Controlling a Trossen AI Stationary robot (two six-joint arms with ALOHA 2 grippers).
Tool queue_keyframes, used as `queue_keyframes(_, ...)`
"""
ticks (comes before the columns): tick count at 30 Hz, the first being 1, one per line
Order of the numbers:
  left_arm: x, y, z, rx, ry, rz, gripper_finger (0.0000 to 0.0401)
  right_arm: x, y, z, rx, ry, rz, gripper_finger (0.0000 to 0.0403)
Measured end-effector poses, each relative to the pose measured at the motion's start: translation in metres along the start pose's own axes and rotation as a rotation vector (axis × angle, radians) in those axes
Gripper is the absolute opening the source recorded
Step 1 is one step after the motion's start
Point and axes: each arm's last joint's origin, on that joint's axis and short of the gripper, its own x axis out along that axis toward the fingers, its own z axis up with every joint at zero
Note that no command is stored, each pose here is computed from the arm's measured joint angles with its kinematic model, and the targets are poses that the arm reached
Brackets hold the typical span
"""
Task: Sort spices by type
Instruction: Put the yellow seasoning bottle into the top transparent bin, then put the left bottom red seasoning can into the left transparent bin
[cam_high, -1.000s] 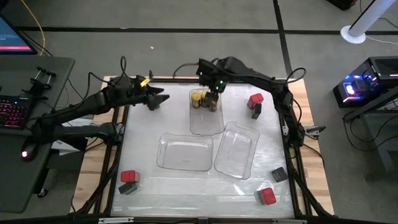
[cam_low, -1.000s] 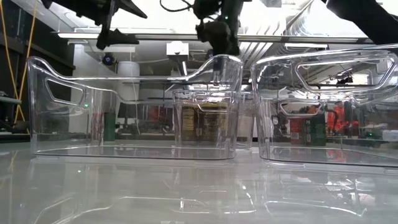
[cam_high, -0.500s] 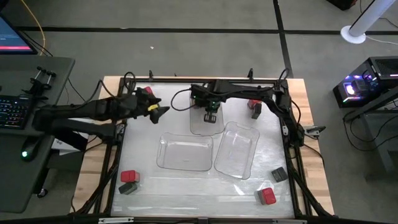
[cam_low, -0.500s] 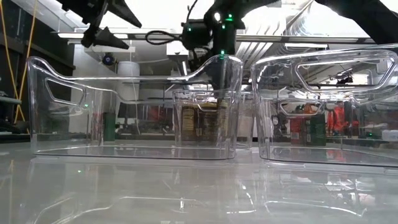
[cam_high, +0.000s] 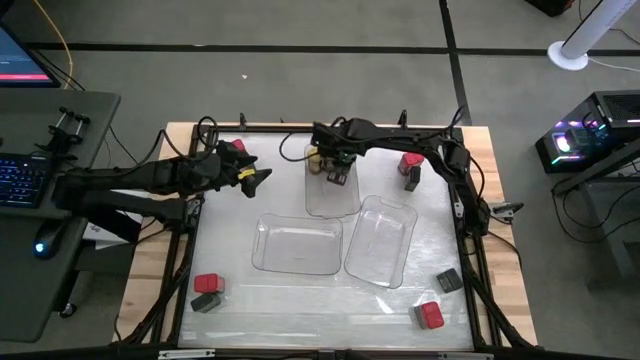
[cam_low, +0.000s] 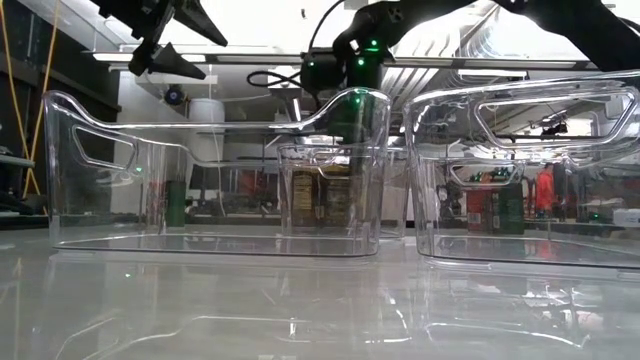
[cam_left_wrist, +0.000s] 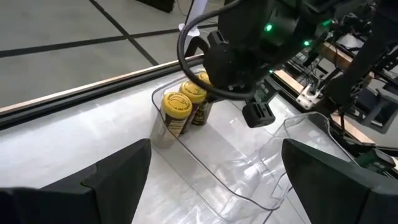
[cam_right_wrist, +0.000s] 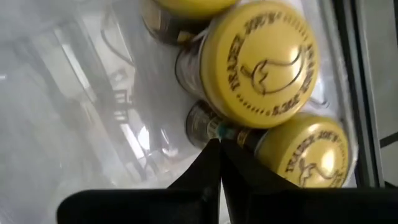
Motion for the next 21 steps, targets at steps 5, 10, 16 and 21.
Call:
queue_keyframes(5, 0.000, 0.000, 0.000, 0.003, 0.002, 0.002, 0.0349, -0.008, 0.000, 0.000, -0.005, 0.011, 0.033, 0.0001)
queue_keyframes(10, 0.000, 0.001, -0.002, 0.028, 0.017, 0.012, 0.0349, -0.033, 0.000, -0.001, -0.013, -0.045, 0.100, 0.0000)
queue_keyframes(16, 0.000, 0.002, -0.002, 0.050, 0.023, 0.014, 0.0349, -0.067, -0.005, -0.009, -0.002, -0.129, 0.159, 0.0000)
queue_keyframes(21, -0.001, 0.004, -0.010, 0.074, 0.136, -0.019, 0.0349, -0.089, -0.008, -0.015, 0.013, -0.185, 0.224, 0.0000)
